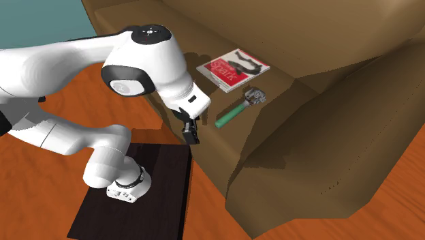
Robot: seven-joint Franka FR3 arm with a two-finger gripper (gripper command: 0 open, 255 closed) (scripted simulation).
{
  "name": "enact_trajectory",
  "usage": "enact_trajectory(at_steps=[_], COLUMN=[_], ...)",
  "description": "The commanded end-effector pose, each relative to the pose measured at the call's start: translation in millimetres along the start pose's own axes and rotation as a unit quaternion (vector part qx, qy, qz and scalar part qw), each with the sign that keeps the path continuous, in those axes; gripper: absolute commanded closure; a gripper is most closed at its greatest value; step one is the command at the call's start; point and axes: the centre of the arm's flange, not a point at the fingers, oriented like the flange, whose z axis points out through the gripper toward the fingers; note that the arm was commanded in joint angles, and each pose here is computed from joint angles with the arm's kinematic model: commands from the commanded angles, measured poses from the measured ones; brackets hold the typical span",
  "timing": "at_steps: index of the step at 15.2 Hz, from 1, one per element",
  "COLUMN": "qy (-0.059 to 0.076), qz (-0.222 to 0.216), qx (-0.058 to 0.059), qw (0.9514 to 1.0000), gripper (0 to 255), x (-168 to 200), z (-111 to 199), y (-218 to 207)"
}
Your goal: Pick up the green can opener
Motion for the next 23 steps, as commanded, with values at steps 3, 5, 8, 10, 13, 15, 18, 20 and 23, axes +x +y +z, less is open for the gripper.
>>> enact_trajectory(at_steps=[3, 5, 8, 10, 13, 15, 18, 20, 23], qy=[-0.005, -0.009, -0.016, -0.021, -0.028, -0.032, -0.038, -0.038, -0.038], qz=[-0.039, -0.078, -0.137, -0.176, -0.233, -0.271, -0.323, -0.323, -0.323], qx=[0.000, 0.000, 0.001, 0.001, 0.001, 0.001, 0.001, 0.001, 0.001], qw=[0.9992, 0.9969, 0.9904, 0.9842, 0.9720, 0.9619, 0.9457, 0.9457, 0.9457], gripper=[0, 0, 0, 0, 0, 0, 0, 0, 0], x=[25.3, 49.6, 84.0, 105.3, 134.6, 152.2, 173.4, 171.4, 168.6], z=[4.9, 10.1, 18.2, 23.9, 32.8, 38.9, 47.5, 57.9, 73.5], y=[-10.3, -22.5, -44.3, -61.0, -89.1, -109.6, -139.8, -139.3, -138.5])
